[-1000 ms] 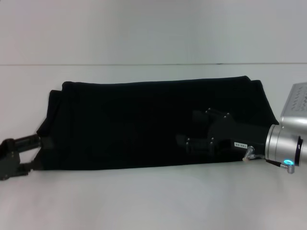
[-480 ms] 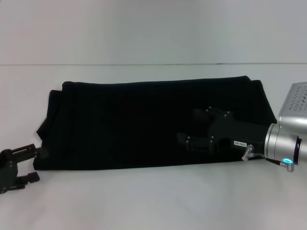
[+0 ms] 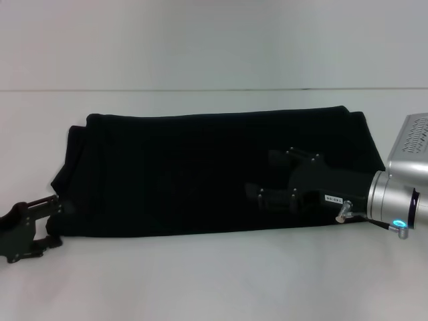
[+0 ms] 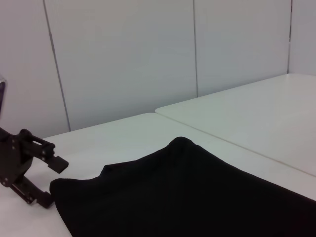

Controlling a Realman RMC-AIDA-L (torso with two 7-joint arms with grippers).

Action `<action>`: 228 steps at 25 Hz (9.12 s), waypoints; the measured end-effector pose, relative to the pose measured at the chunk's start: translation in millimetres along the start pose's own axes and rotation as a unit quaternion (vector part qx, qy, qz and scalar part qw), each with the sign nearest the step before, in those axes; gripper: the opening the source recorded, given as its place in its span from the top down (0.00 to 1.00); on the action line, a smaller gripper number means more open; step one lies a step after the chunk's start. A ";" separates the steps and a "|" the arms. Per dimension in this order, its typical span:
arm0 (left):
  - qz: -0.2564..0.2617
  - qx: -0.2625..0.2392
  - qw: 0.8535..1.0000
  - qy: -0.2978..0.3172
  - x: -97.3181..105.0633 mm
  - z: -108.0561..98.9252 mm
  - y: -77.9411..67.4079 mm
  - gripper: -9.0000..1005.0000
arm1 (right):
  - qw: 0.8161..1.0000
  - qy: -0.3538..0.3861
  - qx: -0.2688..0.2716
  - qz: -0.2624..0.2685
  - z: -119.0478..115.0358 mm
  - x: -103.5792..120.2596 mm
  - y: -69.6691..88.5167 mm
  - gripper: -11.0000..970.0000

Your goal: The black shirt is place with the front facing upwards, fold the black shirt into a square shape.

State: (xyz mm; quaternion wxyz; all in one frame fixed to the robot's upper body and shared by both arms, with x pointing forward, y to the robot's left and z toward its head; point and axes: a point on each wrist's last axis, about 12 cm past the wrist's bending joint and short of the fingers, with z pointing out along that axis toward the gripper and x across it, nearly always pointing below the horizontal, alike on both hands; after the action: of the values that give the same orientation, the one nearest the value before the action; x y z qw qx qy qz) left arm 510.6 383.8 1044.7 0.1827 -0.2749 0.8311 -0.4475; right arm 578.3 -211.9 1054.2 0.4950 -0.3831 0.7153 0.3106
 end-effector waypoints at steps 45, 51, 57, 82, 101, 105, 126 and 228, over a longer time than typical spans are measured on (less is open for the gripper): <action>0.019 -0.012 0.991 -0.135 -23.7 -57.8 20.5 0.96 | 0.998 -0.014 0.043 0.039 -11.0 9.1 -5.7 0.02; 0.014 0.017 0.986 -0.166 -31.9 -93.0 19.8 0.96 | 0.997 -0.020 0.058 0.052 -17.7 14.5 -6.8 0.02; 0.066 0.114 0.984 -0.123 -49.3 -71.1 -35.9 0.96 | 0.995 -0.016 0.069 0.066 -21.3 22.0 -5.6 0.02; 0.197 0.184 0.942 0.201 112.6 186.7 -156.4 0.96 | 0.983 0.035 0.131 0.128 -18.8 54.8 -1.0 0.02; 0.238 0.192 0.911 0.277 126.7 174.4 -149.1 0.96 | 0.962 -0.043 0.197 0.184 -1.7 24.1 -24.5 0.02; 0.253 0.173 0.912 0.272 127.9 179.8 -146.7 0.96 | 0.956 -0.057 0.210 0.196 -9.6 27.5 -26.0 0.02; 0.306 0.354 0.853 0.234 117.5 143.4 -167.6 0.77 | 0.918 -0.154 0.274 0.244 -74.1 56.3 -22.2 0.02; 0.194 -0.007 0.981 0.014 -12.9 107.1 -92.9 0.87 | 0.989 -0.112 0.081 0.046 -84.1 62.0 34.5 0.03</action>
State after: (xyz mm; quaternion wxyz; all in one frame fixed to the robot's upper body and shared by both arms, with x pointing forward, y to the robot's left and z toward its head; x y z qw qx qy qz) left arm 606.8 281.2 1066.8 0.2527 -0.1038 0.8743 -0.4012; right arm 495.8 -278.4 1024.5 0.5865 -0.2710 0.6951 0.3152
